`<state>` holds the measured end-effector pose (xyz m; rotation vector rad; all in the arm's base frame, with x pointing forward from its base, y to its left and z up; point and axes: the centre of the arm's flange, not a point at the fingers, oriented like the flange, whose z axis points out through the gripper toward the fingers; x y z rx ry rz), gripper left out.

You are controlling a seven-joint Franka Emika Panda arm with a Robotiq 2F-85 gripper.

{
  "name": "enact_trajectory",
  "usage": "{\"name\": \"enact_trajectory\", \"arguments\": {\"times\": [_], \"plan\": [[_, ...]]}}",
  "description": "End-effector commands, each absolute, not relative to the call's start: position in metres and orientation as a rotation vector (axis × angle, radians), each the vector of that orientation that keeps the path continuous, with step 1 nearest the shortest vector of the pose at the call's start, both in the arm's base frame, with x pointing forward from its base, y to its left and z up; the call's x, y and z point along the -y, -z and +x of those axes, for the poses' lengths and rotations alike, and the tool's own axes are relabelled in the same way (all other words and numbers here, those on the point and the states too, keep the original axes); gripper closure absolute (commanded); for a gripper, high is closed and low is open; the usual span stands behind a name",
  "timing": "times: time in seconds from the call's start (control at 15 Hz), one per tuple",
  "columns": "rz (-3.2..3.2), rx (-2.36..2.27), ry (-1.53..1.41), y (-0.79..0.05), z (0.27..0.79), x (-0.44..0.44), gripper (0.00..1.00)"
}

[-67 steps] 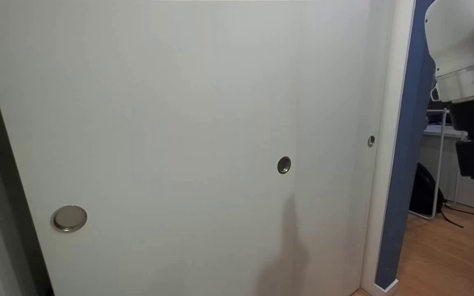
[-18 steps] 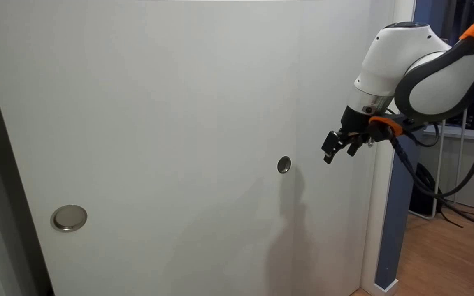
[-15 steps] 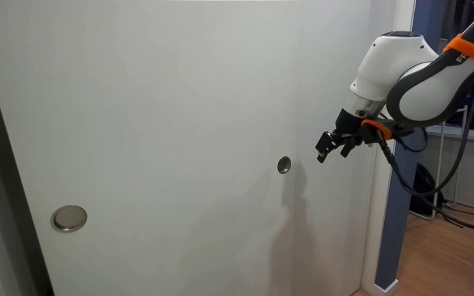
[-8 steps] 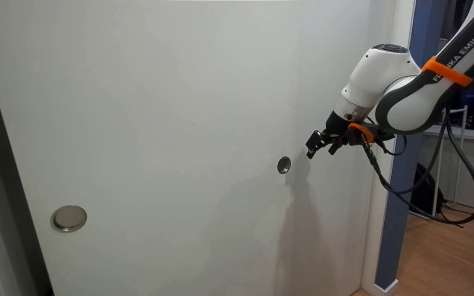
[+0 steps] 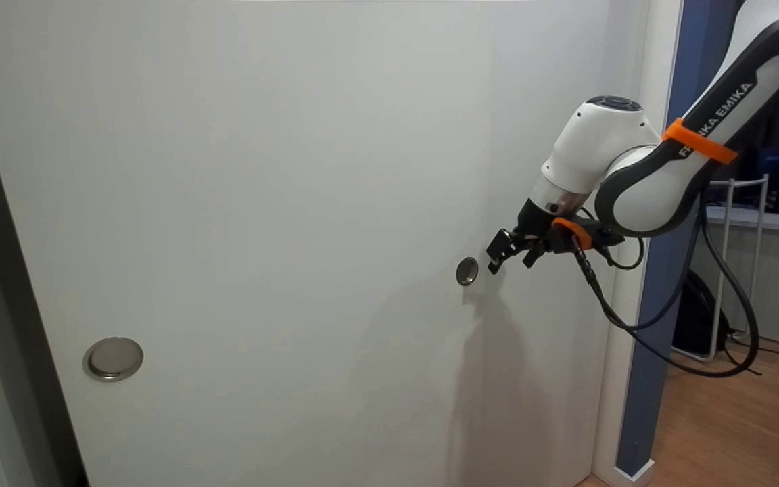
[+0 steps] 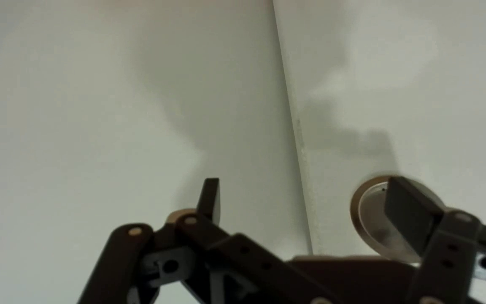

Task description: Slide the white door to the right

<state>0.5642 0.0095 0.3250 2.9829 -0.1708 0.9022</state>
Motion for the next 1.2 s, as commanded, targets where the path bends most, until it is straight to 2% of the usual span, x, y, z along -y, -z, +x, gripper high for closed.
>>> {"name": "enact_trajectory", "arguments": {"times": [0.0,1.13], "plan": [[2.966,0.226,-0.876,-0.306,0.584,-0.023,0.00],[2.845,0.390,-0.934,-0.290,0.621,-0.054,0.00]]}}
